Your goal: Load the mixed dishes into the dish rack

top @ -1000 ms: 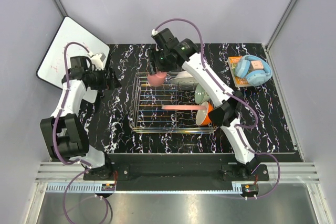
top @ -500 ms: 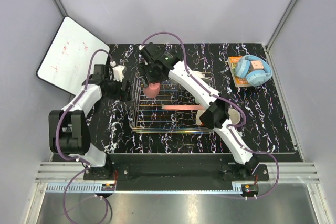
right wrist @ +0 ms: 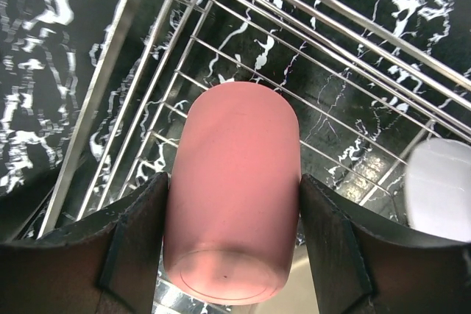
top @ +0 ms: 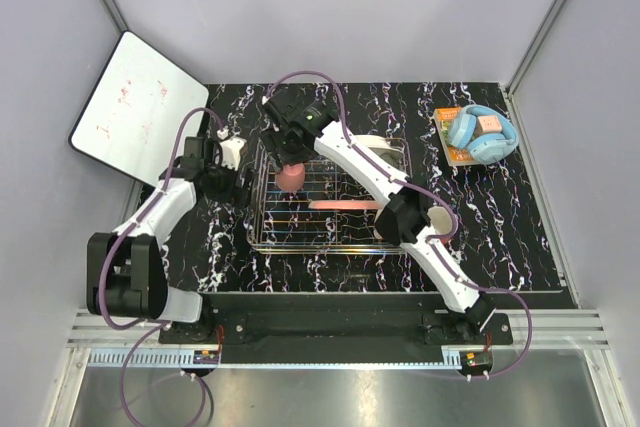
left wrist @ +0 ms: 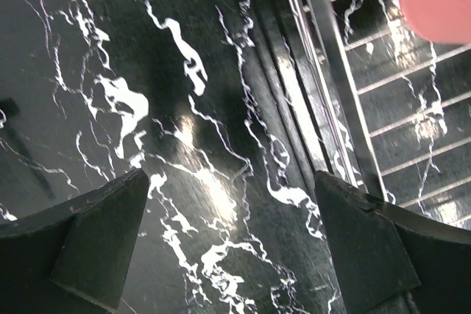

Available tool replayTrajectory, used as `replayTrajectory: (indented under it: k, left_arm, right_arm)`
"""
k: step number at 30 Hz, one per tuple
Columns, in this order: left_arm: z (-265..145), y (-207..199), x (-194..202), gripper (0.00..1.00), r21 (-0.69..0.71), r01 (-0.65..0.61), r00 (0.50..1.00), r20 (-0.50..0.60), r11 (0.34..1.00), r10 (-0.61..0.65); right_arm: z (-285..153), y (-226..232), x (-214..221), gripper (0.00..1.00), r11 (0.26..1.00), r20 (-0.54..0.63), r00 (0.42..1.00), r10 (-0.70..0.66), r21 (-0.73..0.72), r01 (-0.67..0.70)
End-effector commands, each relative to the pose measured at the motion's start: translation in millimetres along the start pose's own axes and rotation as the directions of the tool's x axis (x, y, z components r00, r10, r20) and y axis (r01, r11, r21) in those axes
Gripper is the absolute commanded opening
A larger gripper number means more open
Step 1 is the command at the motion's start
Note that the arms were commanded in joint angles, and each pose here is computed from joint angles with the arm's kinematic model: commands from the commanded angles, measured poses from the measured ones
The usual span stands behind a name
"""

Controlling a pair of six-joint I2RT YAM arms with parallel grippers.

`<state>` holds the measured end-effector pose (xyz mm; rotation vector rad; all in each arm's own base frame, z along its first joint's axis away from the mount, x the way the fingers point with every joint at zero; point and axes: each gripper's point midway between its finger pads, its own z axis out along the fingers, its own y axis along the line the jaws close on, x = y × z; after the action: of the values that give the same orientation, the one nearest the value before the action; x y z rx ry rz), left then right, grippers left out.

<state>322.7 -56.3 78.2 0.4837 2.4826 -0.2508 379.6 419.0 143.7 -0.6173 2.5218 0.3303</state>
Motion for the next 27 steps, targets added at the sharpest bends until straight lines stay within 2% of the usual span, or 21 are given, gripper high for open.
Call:
replayTrajectory:
  k: [1,14,27]
  left_arm:
    - [-10.5,-27.0,-6.3,0.99,0.07,-0.061,0.996,0.066,0.996,0.056]
    - [-13.8,-45.3,19.7,0.99,0.121,-0.079,0.997,0.032,0.99,0.075]
    - [-10.6,-46.3,22.6,0.99,0.134,-0.075,0.997,0.011,0.988,0.074]
  right_arm:
    - [14.9,4.4,1.3,0.0,1.0,0.001,1.0,-0.024,-0.012,0.024]
    - [40.7,7.0,6.4,0.0,0.999,-0.005,0.999,-0.036,-0.018,0.036]
    - [33.5,4.5,-9.1,0.0,0.999,0.053,0.998,-0.044,-0.003,0.044]
